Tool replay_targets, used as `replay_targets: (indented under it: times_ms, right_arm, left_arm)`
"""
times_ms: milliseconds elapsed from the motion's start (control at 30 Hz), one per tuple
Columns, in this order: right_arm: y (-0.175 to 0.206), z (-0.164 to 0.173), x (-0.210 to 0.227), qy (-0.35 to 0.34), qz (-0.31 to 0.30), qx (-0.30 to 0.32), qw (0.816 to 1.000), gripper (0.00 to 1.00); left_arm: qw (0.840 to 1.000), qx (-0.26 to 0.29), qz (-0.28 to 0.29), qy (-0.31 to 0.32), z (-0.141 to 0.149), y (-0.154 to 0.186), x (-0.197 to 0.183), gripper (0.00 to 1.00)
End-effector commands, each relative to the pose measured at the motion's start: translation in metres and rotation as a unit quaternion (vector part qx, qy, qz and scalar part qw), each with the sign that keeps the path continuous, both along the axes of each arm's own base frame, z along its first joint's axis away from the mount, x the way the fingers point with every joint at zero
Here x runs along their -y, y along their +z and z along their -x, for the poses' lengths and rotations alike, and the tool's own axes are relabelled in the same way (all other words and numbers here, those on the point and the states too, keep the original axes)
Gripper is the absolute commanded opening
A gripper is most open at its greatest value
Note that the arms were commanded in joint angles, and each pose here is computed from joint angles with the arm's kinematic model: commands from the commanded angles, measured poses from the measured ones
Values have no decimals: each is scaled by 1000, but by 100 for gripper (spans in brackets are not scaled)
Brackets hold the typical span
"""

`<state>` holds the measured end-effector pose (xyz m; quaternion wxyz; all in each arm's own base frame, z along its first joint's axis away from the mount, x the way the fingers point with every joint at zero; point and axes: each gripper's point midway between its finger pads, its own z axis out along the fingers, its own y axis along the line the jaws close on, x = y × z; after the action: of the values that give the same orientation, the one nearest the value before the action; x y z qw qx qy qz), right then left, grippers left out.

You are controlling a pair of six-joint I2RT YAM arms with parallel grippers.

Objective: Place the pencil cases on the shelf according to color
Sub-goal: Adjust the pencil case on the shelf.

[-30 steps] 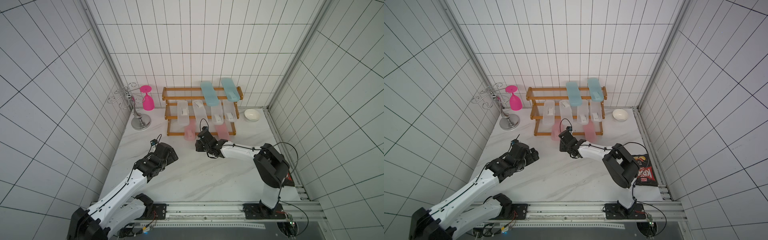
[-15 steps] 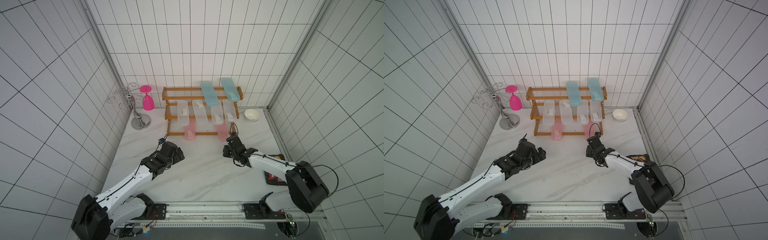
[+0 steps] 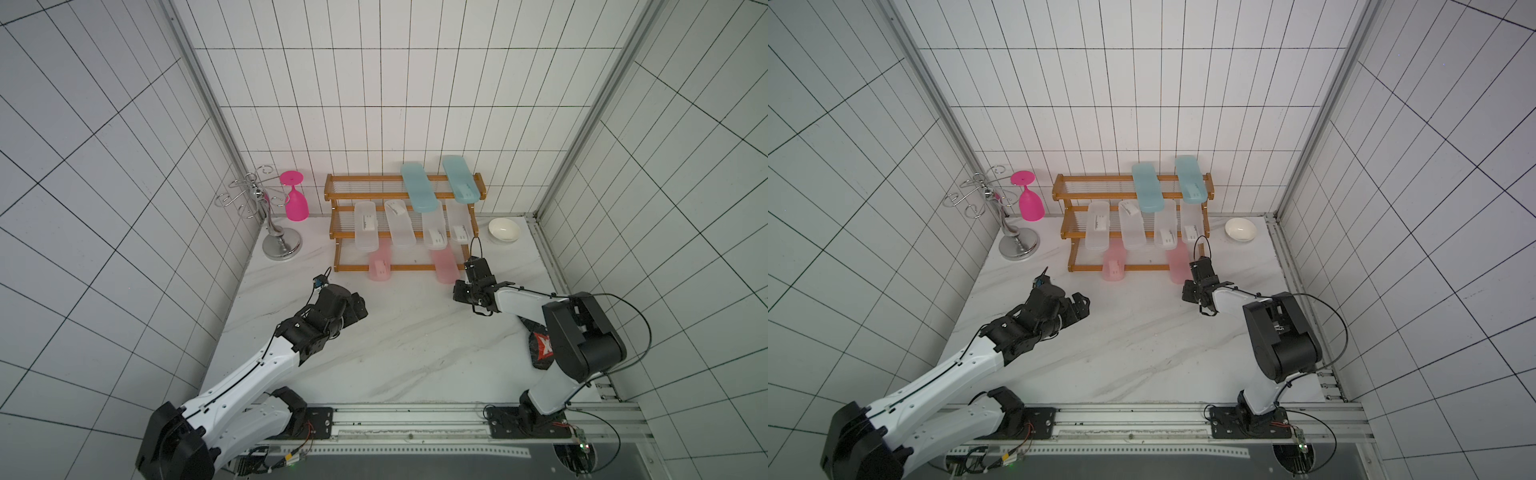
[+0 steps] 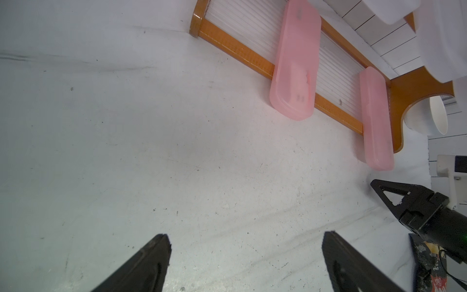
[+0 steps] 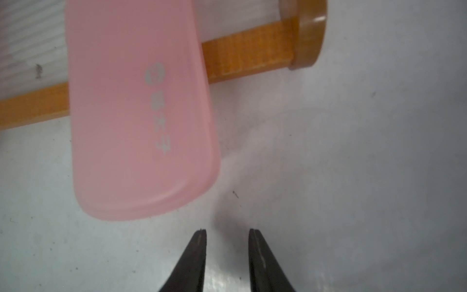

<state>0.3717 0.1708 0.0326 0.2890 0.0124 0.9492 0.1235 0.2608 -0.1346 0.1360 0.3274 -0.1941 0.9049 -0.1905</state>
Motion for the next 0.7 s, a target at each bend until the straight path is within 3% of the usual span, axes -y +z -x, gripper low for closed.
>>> replay_targets:
  times_ms: [0,267,433,500,600,667]
  right_arm:
    - [14,-25,-19,6,-39,29,999,32]
    - [11,-51,-33,-13,-70,40,997,33]
    - [14,-45,-35,-8,-76,35,996,36]
    - [17,-37,-27,-17,-68,38,997,44]
    - [21,-19,-7,-34,-38,26,998,68]
    - [26,-6,6,-41,-18,28,999,77]
  left_arm:
    - [1000,0,-17,9,3,-6,-8,98]
    - [1000,-8,-26,12,4,-13,-10,98]
    - [999,13,-33,30,2,0,-20,98]
    - [998,37,-35,36,0,11,-24,98]
    - [994,86,-48,52,-6,35,-35,98]
    - [989,119,-59,62,-9,54,-42,98]
